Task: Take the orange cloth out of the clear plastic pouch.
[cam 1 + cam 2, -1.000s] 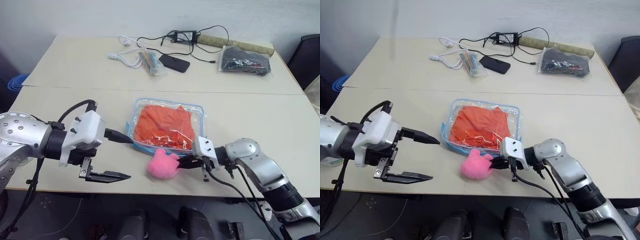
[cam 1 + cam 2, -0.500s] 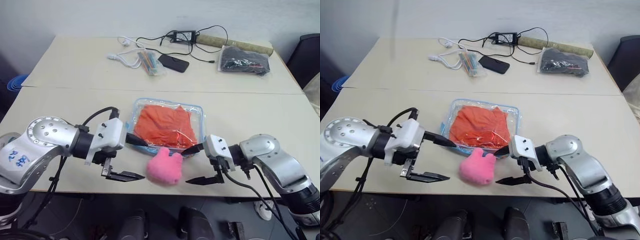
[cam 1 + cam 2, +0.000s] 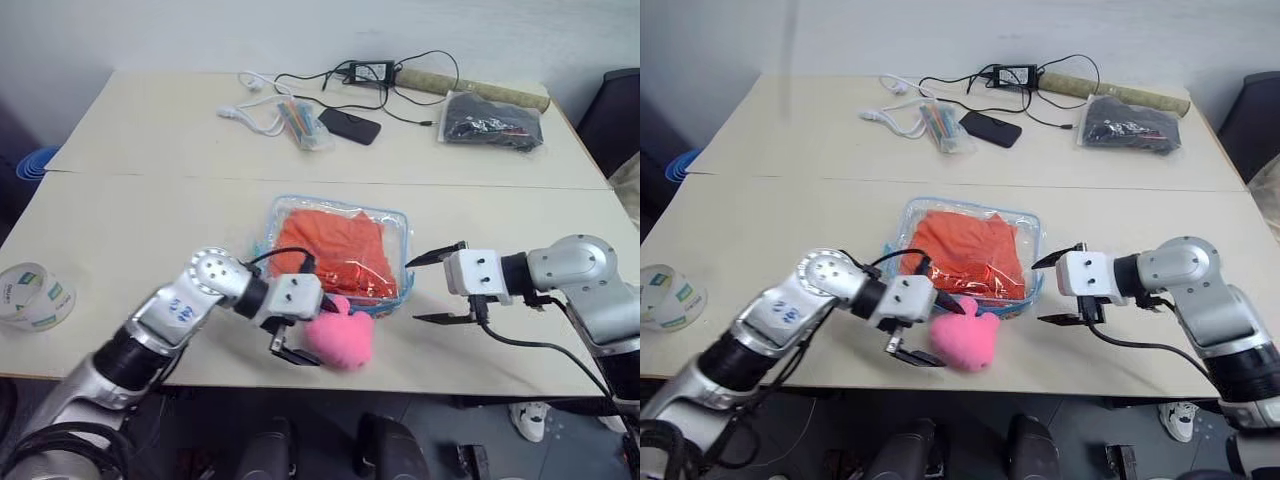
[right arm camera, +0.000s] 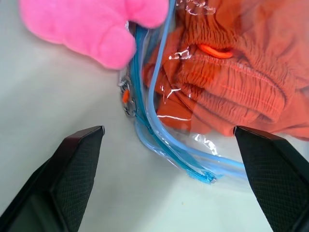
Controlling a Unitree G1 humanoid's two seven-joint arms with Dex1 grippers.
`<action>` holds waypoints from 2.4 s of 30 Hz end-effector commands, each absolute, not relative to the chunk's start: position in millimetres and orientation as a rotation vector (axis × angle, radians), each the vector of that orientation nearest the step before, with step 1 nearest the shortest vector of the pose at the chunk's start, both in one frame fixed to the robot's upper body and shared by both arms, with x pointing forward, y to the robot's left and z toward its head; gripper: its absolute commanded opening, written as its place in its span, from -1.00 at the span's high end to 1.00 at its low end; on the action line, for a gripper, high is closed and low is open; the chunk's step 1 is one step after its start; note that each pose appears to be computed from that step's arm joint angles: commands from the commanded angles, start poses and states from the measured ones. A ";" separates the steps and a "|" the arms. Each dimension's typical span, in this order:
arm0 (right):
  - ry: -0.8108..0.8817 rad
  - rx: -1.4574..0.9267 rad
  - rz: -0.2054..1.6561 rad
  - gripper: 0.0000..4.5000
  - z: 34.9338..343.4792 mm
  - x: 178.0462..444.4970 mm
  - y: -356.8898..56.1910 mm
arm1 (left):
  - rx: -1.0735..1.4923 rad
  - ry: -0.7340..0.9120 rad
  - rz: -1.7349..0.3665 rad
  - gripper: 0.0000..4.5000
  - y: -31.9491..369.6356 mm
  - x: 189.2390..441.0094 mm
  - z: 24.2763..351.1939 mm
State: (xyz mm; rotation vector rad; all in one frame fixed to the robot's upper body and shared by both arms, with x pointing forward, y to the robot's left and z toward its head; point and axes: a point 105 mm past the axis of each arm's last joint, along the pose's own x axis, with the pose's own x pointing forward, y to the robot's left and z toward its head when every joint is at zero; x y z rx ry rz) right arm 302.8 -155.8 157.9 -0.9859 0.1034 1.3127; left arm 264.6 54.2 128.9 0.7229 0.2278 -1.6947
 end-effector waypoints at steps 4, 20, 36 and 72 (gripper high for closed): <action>0.039 -1.064 1.356 -0.14 155.8 309.7 -147.5 | 0.773 0.220 -1.715 -0.36 57.8 259.4 124.8; 0.030 -1.063 1.438 1.00 166.4 310.0 -155.2 | 0.748 0.326 -1.427 0.98 121.6 258.3 122.6; -0.060 -1.117 1.407 1.00 175.1 330.1 -169.0 | 0.697 0.401 -0.824 0.98 272.0 275.9 162.8; 0.074 -0.335 1.245 -1.00 205.9 246.7 -143.6 | 1.074 0.040 -1.261 -1.00 111.6 322.6 181.1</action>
